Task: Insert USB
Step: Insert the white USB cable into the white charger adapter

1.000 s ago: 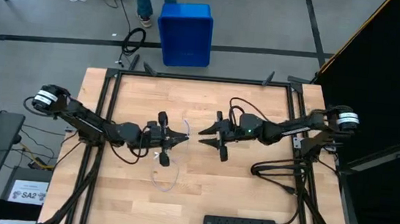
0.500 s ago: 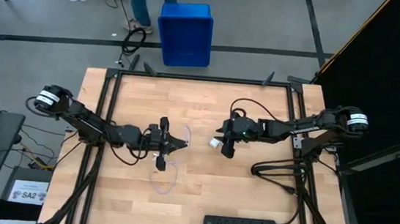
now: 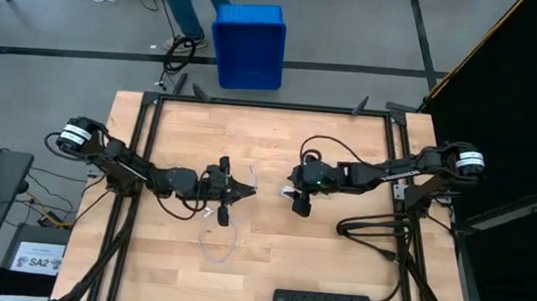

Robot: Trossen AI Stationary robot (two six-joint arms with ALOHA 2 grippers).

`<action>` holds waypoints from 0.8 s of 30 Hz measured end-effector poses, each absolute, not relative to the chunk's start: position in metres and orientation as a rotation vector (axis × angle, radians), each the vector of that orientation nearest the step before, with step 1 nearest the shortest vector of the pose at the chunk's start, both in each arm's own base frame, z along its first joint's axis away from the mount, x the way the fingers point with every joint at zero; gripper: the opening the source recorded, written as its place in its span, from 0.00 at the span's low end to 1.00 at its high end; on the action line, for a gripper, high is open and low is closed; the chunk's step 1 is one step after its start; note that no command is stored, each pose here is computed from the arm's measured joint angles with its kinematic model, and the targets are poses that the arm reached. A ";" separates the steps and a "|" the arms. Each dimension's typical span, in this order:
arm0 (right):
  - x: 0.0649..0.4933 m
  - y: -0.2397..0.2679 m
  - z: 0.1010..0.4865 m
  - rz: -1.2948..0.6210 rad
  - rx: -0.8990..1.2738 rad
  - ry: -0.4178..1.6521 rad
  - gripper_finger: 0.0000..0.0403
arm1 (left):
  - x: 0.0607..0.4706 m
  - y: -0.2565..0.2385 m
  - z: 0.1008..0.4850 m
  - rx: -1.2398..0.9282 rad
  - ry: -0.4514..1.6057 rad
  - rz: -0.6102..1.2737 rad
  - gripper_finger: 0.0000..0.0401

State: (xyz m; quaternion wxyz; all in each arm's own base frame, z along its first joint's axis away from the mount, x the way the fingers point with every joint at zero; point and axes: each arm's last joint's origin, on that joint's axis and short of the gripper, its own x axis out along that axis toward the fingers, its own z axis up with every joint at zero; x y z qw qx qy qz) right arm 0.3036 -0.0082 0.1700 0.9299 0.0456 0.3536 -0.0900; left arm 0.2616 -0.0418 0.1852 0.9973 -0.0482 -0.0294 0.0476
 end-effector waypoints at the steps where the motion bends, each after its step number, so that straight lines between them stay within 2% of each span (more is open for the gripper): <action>1: 0.306 -0.008 0.167 -0.180 0.101 0.749 0.55 | 0.262 -0.042 0.185 -0.097 -0.061 0.093 0.00; 9: 0.324 -0.008 0.153 -0.190 0.098 0.911 0.56 | 0.262 -0.042 0.184 -0.093 -0.044 0.084 0.00; 18: 0.335 -0.009 0.176 -0.154 0.025 0.854 0.53 | 0.262 -0.043 0.182 -0.092 -0.027 0.080 0.00; 21: 0.331 -0.009 0.184 -0.157 0.000 0.888 0.52 | 0.262 -0.043 0.182 -0.093 -0.027 0.074 0.00; 24: 0.324 -0.012 0.186 -0.238 -0.050 0.956 0.50 | 0.262 -0.043 0.182 -0.094 -0.028 0.074 0.00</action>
